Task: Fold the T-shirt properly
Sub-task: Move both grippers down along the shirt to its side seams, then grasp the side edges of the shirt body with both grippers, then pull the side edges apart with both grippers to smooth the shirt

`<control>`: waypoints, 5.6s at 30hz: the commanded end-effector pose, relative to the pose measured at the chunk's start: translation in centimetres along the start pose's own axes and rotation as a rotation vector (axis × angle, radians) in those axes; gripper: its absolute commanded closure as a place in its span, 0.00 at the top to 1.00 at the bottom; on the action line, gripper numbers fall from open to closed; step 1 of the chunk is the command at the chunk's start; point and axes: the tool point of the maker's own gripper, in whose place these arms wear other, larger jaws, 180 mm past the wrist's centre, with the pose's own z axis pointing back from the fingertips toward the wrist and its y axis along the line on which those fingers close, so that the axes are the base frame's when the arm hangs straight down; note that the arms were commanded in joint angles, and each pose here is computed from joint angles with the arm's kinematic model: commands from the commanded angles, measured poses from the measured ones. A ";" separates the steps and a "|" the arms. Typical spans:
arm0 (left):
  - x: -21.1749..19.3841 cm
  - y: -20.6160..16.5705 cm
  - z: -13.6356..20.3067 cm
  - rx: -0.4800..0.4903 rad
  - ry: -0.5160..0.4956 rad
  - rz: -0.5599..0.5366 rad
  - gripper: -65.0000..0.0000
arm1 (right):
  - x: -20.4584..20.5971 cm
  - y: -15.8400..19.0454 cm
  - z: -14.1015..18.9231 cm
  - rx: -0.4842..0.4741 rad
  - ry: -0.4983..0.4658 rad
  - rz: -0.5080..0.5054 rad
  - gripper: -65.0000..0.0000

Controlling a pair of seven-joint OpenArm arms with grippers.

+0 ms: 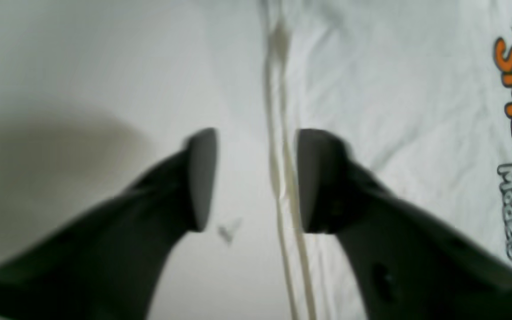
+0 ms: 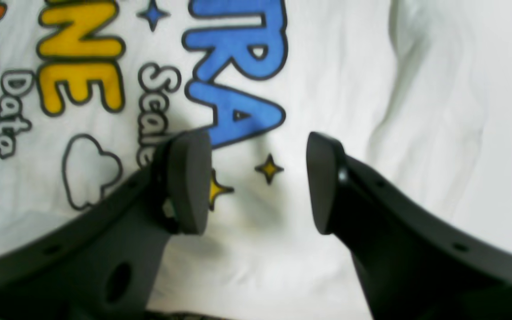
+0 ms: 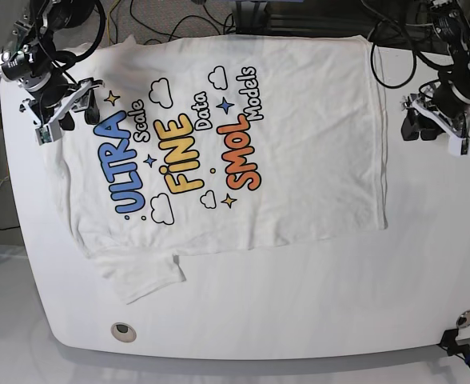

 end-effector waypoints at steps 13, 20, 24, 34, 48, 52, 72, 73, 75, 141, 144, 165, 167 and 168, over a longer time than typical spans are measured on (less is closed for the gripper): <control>7.6 -0.6 -5.9 0.039 -0.052 -0.140 0.64 | 1.8 -0.1 0.2 -0.001 -0.054 0.021 0.50; 5.6 -0.9 -9.4 -0.012 -0.014 -0.085 0.64 | 2.0 -0.1 0.1 -0.001 -0.058 0.020 0.50; 4.5 -0.9 -10.2 -0.023 0.004 -0.062 0.64 | 2.0 -0.1 0.1 -0.001 -0.058 0.020 0.50; 3.0 0.1 -12.7 -0.036 0.039 0.034 0.64 | 2.0 -0.2 0.1 -0.002 -0.058 0.021 0.50; 3.1 -4.2 -14.6 -0.124 0.051 0.024 0.64 | 1.9 -0.3 0.2 -0.004 -0.057 0.020 0.50; 2.8 -4.8 -14.8 -0.135 0.065 0.011 0.64 | 2.2 -0.4 0.2 -0.008 -0.061 0.025 0.50; 2.8 -4.9 -14.8 -0.137 0.064 0.008 0.35 | 11.5 -12.2 -4.7 -0.159 -0.188 -0.145 0.51; 2.8 -4.9 -14.8 -0.137 0.064 0.008 0.36 | 11.6 -12.3 -5.4 -0.155 -0.178 -0.149 0.51; 2.8 -4.9 -14.8 -0.137 0.065 0.008 0.36 | 11.8 -12.6 -6.5 -0.144 -0.182 -0.151 0.51; 6.3 -3.1 -14.9 -0.105 0.024 -0.009 0.00 | 7.4 -10.0 -14.5 0.007 -0.136 -0.327 0.00; 7.4 -3.2 -14.9 -0.107 0.005 -0.014 0.00 | 7.7 -9.7 -14.7 0.012 -0.143 -0.330 0.00; 10.6 -2.5 -14.8 -0.095 -0.139 -0.005 0.00 | 15.8 -10.8 -14.3 -0.020 -0.325 -0.355 0.00; 10.8 -2.2 -14.8 -0.089 -0.173 0.000 0.00 | 15.9 -10.8 -14.3 -0.022 -0.327 -0.355 0.00; 10.7 -2.0 -15.0 -0.079 -0.176 -0.004 0.00 | 16.0 -11.0 -14.3 -0.030 -0.329 -0.362 0.00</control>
